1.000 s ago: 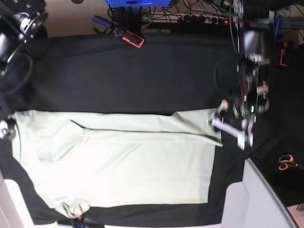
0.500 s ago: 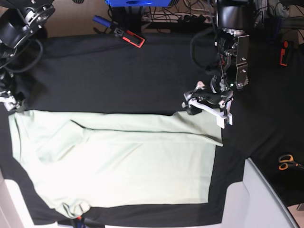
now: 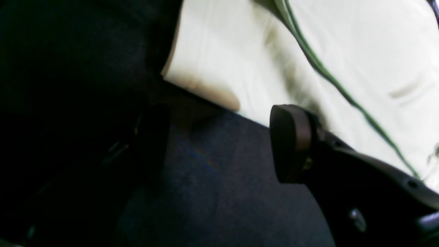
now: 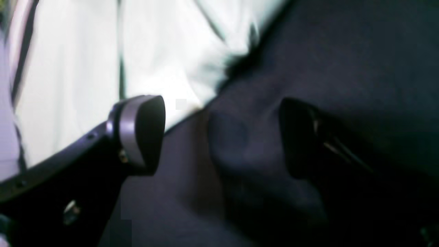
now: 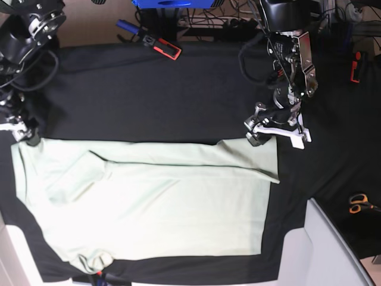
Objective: Fold the T-shirt properly
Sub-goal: 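Raise both grippers and move them back to the folded edge, then pinch the folded edge with both grippers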
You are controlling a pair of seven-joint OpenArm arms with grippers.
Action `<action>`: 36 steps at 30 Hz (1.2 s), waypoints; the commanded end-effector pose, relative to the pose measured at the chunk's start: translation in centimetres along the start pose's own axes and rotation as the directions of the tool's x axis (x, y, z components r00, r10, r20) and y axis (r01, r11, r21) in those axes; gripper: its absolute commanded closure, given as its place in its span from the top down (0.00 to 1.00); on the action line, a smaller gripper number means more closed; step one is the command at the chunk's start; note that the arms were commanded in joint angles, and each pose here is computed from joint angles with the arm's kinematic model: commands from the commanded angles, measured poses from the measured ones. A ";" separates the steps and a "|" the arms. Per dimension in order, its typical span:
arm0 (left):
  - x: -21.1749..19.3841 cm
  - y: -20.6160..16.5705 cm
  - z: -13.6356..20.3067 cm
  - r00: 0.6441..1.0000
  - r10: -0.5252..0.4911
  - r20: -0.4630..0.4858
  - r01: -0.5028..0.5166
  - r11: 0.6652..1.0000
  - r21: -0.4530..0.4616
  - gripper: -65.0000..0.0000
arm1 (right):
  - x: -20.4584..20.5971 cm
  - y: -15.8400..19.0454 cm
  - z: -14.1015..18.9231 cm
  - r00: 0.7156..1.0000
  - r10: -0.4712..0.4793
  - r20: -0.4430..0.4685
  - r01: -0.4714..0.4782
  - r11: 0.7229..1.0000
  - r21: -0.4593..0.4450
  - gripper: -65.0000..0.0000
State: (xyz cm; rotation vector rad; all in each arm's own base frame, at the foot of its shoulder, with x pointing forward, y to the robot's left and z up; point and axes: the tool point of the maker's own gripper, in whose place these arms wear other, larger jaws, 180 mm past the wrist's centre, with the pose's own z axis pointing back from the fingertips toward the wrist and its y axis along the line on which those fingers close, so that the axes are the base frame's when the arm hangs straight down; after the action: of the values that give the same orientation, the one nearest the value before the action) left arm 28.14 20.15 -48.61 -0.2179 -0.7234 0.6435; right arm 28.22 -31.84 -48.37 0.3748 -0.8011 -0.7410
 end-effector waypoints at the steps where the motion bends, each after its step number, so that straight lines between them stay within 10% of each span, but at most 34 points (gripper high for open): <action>1: -1.1 2.1 0.2 0.999 0.011 -0.047 -0.007 0.997 0.080 0.70 | 0.6 0.2 -0.1 1.000 0.004 -0.002 -0.004 1.000 0.005 0.77; 25: 5.1 1.0 0.7 0.995 0.024 0.098 -0.030 0.998 0.061 0.70 | 1.3 -0.5 0.2 1.000 0.020 -0.003 -0.020 1.000 -0.010 0.76; 36: 4.2 -2.0 -2.6 0.999 0.036 0.019 -0.036 0.999 0.020 0.70 | 1.3 -0.5 0.2 1.000 0.020 -0.005 -0.020 1.000 -0.010 0.76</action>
State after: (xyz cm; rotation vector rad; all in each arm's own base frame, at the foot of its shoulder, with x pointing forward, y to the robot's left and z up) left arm 32.70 21.99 -47.71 -0.1787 -0.7345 0.6918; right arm 28.16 -32.18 -48.41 0.3798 -0.7880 -0.7341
